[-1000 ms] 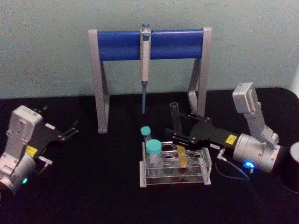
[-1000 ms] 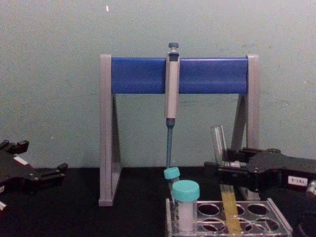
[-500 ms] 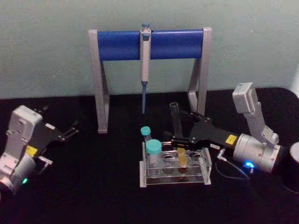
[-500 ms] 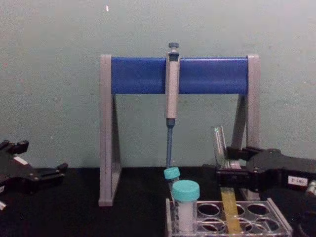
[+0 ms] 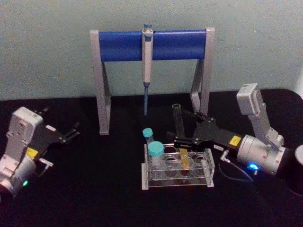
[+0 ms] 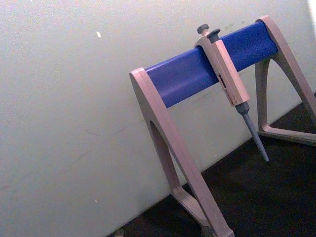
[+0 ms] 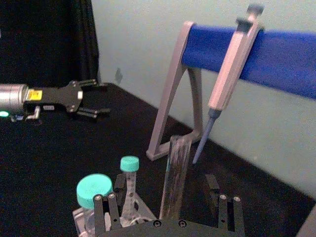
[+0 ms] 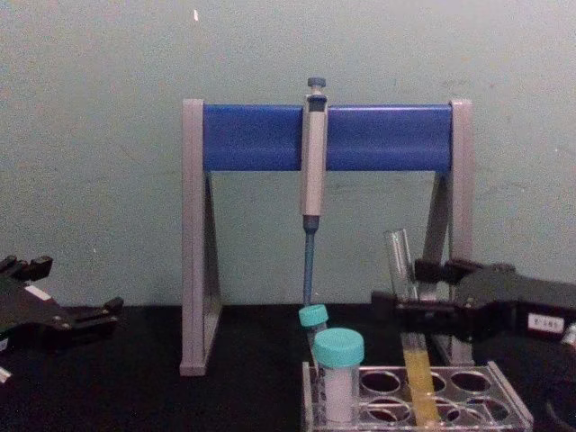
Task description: Pick up the test tube from the test tube rack, shake it, then place it back into the test tube rack.
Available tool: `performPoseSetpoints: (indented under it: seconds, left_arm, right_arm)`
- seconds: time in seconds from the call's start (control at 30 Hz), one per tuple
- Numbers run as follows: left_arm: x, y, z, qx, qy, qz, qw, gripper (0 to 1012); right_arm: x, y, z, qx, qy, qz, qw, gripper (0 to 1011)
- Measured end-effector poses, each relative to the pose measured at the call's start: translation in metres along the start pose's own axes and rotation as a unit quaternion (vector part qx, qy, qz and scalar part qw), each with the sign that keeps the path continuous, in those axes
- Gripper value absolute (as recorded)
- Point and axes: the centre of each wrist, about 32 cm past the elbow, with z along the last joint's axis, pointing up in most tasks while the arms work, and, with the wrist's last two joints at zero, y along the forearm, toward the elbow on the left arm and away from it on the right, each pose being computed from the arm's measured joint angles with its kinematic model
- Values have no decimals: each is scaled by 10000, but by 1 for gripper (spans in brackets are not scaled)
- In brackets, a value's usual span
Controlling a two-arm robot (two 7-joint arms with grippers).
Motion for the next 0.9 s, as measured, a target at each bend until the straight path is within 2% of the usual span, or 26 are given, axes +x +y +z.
performPoseSetpoints:
  seconds: [0.17, 0.23, 0.27, 0.4, 0.5, 0.57, 0.67, 0.7, 0.73, 0.8, 0.9]
  left_arm:
    - [0, 0, 0, 0, 0, 0, 10000, 1001]
    - [0, 0, 0, 0, 0, 0, 10000, 1001]
    - [0, 0, 0, 0, 0, 0, 10000, 1001]
    - [0, 0, 0, 0, 0, 0, 10000, 1001]
    - [0, 0, 0, 0, 0, 0, 10000, 1001]
    - [0, 0, 0, 0, 0, 0, 10000, 1001]
    - [0, 0, 0, 0, 0, 0, 10000, 1001]
    - [0, 0, 0, 0, 0, 0, 10000, 1001]
    - [0, 0, 0, 0, 0, 0, 10000, 1001]
    - [0, 0, 0, 0, 0, 0, 10000, 1001]
    - [0, 0, 0, 0, 0, 0, 10000, 1001]
  right_arm:
    - [-54, -55, 88, 243, -229, -256, 9991, 1000]
    - [-88, -90, 136, 435, -361, -431, 9975, 1000]
    - [-106, -121, 169, 582, -443, -563, 9957, 1000]
    - [-143, -183, 228, 864, -563, -855, 9910, 1000]
    - [-203, -271, 295, 1021, -700, -1421, 9821, 1000]
    - [-235, -308, 313, 942, -754, -1761, 9769, 1000]
    - [-255, -333, 308, 771, -703, -2046, 9733, 1000]
    - [-265, -338, 289, 607, -619, -2208, 9715, 1000]
    - [-265, -338, 289, 607, -619, -2208, 9715, 1000]
    - [-274, -331, 246, 252, -464, -2434, 9685, 1000]
    - [-267, -312, 172, -107, -306, -2592, 9653, 1000]
